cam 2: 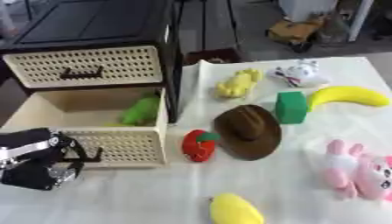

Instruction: Pick up objects from table and place into drawer.

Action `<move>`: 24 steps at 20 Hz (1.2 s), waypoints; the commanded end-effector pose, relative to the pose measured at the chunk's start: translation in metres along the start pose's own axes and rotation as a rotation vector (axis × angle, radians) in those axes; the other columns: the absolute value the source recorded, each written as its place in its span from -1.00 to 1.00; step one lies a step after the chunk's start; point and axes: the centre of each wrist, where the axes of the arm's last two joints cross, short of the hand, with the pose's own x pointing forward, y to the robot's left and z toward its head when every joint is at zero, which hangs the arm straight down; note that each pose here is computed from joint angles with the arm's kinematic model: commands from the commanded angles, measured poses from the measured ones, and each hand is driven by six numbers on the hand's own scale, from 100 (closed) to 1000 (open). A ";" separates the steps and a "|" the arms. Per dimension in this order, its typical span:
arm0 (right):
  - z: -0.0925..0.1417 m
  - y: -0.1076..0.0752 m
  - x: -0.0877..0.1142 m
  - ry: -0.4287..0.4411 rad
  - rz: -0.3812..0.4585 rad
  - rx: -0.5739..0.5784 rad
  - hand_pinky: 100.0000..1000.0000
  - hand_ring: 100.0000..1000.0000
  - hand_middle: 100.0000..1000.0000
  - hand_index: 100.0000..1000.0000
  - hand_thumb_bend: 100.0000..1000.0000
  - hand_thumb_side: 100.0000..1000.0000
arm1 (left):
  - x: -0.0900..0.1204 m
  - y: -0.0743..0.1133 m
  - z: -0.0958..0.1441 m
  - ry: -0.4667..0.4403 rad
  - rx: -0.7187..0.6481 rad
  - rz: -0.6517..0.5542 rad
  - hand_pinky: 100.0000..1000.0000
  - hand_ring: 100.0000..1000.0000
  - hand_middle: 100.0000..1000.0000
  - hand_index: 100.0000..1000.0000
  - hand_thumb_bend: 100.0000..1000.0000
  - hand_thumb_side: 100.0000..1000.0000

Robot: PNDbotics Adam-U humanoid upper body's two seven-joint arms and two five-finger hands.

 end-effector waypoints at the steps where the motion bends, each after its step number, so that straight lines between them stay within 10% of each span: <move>1: -0.008 -0.004 0.003 -0.035 0.004 -0.003 0.22 0.76 0.10 0.45 -0.62 1.00 | 0.001 0.010 0.013 0.012 0.034 -0.027 -0.93 -0.78 -0.80 0.45 -1.00 0.10; 24: -0.007 -0.006 0.003 -0.022 0.004 -0.012 0.22 0.76 0.10 0.45 -0.64 1.00 | 0.016 -0.010 0.033 -0.028 0.057 -0.033 -0.94 -0.77 -0.80 0.44 -1.00 0.08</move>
